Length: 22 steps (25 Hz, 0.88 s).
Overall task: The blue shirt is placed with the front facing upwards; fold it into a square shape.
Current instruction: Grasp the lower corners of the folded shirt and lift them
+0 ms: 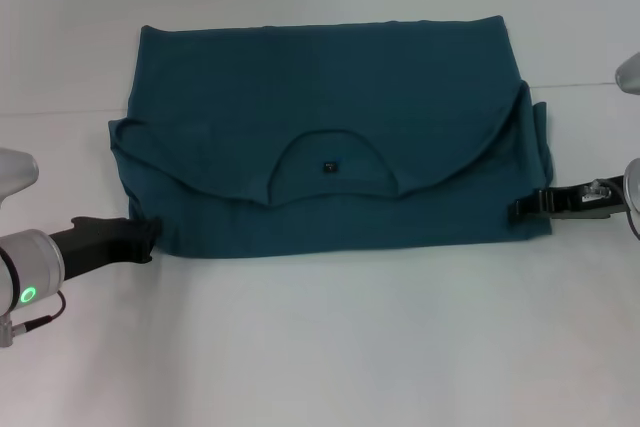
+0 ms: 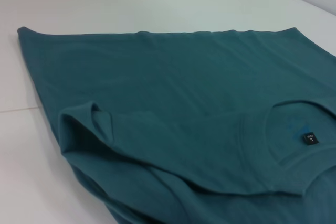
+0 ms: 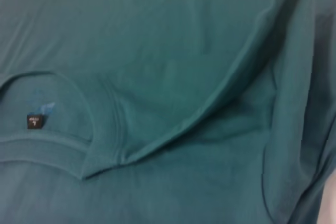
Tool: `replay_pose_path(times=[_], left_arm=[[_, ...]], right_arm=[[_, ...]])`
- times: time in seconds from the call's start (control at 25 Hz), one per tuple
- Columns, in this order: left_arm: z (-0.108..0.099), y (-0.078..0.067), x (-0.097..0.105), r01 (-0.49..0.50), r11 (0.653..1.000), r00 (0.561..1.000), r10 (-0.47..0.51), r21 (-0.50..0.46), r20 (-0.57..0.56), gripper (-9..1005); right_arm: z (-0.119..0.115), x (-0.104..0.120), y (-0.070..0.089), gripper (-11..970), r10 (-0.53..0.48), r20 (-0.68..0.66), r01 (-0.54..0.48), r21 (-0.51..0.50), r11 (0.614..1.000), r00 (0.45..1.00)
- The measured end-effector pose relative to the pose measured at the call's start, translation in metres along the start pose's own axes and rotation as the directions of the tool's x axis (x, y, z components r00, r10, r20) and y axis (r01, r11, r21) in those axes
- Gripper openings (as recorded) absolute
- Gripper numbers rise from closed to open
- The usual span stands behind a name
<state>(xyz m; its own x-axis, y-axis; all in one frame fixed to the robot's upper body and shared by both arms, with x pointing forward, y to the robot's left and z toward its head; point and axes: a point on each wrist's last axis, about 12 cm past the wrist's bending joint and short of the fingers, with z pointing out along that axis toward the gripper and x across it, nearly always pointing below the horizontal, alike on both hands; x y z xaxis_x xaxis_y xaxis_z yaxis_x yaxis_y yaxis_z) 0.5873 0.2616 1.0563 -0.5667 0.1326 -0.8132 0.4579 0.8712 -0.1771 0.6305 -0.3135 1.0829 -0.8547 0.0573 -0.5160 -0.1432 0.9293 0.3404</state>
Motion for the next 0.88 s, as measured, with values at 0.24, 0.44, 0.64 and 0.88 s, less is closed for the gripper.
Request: replay_pose_path(times=[0.24,0.44,0.64,0.88], left_arm=[[0.0,0.0,0.0,-0.002,1.0,1.0,0.002,0.001,0.0,7],[0.0,0.0,0.0,-0.002,1.0,1.0,0.002,0.0,0.001,7],[-0.001,0.0,0.0,-0.001,1.0,1.0,0.001,-0.002,0.002,7],[-0.003,0.001,0.001,0.002,1.0,1.0,-0.002,0.004,0.001,6]], right_arm=[[0.0,0.001,0.003,347,-0.021,-0.002,0.021,-0.015,1.0,1.0],[-0.007,-0.001,0.003,133,-0.001,0.031,0.002,-0.047,0.999,1.0],[-0.01,-0.002,0.003,74,0.009,0.042,-0.006,-0.061,0.998,0.999],[-0.011,0.003,0.0,71,0.007,0.023,-0.005,-0.066,0.998,1.0]])
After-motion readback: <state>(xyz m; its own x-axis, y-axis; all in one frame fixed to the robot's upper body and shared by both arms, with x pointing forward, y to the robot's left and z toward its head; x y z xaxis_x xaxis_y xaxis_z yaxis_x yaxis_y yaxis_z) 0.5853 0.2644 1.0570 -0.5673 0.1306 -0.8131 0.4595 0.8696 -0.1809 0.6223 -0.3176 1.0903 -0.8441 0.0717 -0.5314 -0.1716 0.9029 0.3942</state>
